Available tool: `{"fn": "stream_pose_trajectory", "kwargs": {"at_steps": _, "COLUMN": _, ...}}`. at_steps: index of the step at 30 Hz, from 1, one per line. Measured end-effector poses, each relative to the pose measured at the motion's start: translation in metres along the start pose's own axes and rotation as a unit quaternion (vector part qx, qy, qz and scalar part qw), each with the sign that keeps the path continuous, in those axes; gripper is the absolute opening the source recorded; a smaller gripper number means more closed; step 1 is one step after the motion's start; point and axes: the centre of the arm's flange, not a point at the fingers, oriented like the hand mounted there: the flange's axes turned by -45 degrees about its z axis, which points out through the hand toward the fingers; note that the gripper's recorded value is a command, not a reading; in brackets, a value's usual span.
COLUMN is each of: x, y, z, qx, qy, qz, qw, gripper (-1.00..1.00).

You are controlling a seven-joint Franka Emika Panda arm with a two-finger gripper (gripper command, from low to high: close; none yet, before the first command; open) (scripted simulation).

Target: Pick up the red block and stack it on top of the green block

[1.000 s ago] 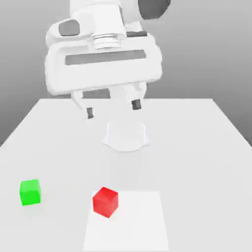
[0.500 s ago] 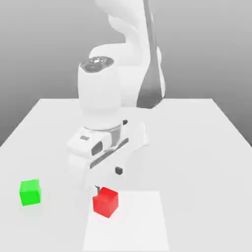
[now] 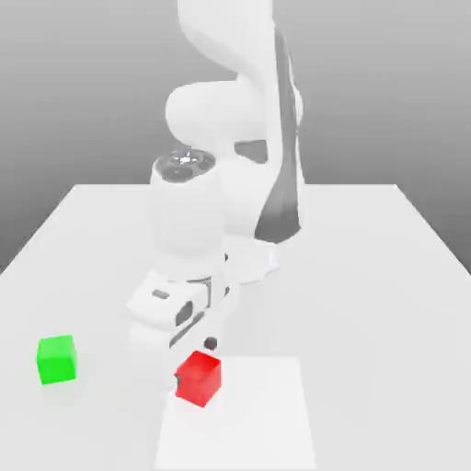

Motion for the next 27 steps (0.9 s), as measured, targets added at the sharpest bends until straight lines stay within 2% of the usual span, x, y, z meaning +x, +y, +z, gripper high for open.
{"fn": "stream_pose_trajectory", "kwargs": {"at_steps": 4, "x": -0.002, "y": -0.007, "z": 0.021, "qx": 0.006, "qy": 0.000, "qz": 0.002, "qw": 1.000, "gripper": 0.00}}
{"fn": "stream_pose_trajectory", "kwargs": {"at_steps": 5, "x": -0.002, "y": -0.008, "z": 0.024, "qx": 0.007, "qy": 0.000, "qz": 0.002, "qw": 1.000, "gripper": -1.00}}
{"fn": "stream_pose_trajectory", "kwargs": {"at_steps": 12, "x": -0.002, "y": -0.008, "z": 0.024, "qx": 0.008, "qy": 0.000, "qz": 0.002, "qw": 1.000, "gripper": -1.00}}
{"fn": "stream_pose_trajectory", "kwargs": {"at_steps": 27, "x": -0.001, "y": 0.000, "z": -0.034, "qx": 0.001, "qy": 0.001, "qz": 0.002, "qw": 1.000, "gripper": -1.00}}
